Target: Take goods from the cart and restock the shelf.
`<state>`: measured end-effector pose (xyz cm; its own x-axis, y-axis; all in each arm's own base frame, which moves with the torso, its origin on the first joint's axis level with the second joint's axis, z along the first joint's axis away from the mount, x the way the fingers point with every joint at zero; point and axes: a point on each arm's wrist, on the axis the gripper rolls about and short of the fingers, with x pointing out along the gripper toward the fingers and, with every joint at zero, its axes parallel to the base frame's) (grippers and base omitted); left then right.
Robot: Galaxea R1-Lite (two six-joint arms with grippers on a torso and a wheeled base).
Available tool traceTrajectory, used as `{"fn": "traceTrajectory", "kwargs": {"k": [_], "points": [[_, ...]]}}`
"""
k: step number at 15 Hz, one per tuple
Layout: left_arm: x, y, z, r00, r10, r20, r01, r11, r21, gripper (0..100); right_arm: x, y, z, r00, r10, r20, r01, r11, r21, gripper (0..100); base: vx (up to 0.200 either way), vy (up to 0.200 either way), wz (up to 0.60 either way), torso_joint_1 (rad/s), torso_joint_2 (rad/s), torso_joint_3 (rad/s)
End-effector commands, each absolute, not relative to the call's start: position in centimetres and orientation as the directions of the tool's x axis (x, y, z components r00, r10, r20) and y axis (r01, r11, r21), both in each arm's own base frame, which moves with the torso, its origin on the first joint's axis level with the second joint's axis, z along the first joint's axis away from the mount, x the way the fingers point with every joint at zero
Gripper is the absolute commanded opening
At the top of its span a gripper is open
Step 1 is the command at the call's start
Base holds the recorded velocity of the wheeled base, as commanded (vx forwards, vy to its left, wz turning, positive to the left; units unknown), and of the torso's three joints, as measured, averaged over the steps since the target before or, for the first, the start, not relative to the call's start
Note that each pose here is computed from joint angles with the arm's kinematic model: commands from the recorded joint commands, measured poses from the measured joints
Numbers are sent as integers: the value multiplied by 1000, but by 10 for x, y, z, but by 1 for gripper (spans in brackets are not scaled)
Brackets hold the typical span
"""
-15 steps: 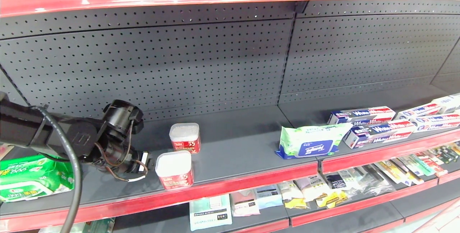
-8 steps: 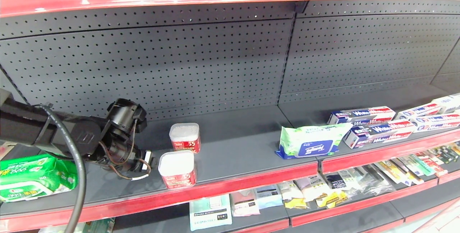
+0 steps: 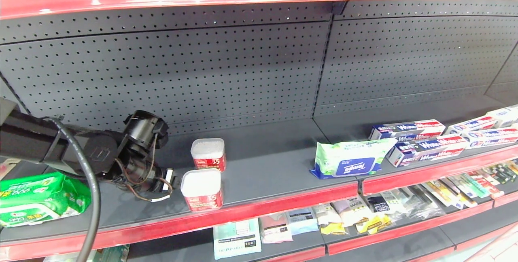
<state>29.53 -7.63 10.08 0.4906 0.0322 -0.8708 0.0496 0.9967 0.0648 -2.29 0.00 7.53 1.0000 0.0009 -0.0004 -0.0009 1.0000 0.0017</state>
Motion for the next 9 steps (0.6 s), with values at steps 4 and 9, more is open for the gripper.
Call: {"fn": "traceTrajectory", "kwargs": {"k": [4,9], "points": [[295,-78,100,490,30,-871,54,996,65,100,-23,0,75,1000,2,-2,-2,1000,2,100,0,0,0,0,0,0],[298,-78,101,495,29,-869,53,997,63,100,-23,0,75,1000,2,-2,-2,1000,2,100,0,0,0,0,0,0]]}}
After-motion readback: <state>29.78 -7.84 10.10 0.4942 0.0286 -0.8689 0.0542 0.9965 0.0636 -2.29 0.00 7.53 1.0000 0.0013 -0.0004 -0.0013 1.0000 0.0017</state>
